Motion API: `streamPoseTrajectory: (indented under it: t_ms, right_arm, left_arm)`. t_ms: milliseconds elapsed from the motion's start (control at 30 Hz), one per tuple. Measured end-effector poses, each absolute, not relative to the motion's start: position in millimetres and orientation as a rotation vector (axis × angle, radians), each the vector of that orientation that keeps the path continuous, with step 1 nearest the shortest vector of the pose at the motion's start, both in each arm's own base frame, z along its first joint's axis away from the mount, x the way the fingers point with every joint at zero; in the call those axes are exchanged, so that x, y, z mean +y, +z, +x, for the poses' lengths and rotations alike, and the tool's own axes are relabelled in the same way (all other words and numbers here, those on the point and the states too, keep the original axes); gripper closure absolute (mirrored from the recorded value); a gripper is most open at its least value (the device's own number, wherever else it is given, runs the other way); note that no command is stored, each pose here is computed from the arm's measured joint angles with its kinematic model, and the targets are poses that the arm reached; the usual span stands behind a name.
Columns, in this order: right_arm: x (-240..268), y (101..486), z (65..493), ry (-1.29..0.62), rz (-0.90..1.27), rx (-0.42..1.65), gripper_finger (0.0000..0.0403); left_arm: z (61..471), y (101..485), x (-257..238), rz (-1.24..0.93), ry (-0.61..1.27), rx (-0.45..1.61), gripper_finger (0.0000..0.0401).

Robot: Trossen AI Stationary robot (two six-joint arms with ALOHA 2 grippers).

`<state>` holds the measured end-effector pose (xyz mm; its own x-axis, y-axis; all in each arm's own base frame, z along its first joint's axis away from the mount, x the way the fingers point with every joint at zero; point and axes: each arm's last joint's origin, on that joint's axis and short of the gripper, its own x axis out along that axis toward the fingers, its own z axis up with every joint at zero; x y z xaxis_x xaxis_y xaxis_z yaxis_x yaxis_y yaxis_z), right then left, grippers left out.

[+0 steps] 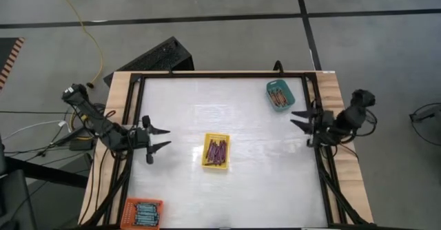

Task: Sort crayons
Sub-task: Return to Home Position

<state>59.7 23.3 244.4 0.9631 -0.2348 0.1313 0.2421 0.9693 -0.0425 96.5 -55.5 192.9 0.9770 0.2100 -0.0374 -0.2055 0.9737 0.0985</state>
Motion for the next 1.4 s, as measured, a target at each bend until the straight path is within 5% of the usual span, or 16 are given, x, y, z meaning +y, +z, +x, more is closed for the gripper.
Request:
streamPoseTrajectory:
  t_ms: [533,1400]
  right_arm:
    - [13,175,84,-0.493,0.006,0.034,0.0265]
    - [6,174,87,-0.567,0.037,-0.016,0.0265]
  left_arm:
    - [87,172,-29,0.175,0.281,-0.019,0.0223]
    - [87,170,-27,0.163,0.371,0.001,0.0223]
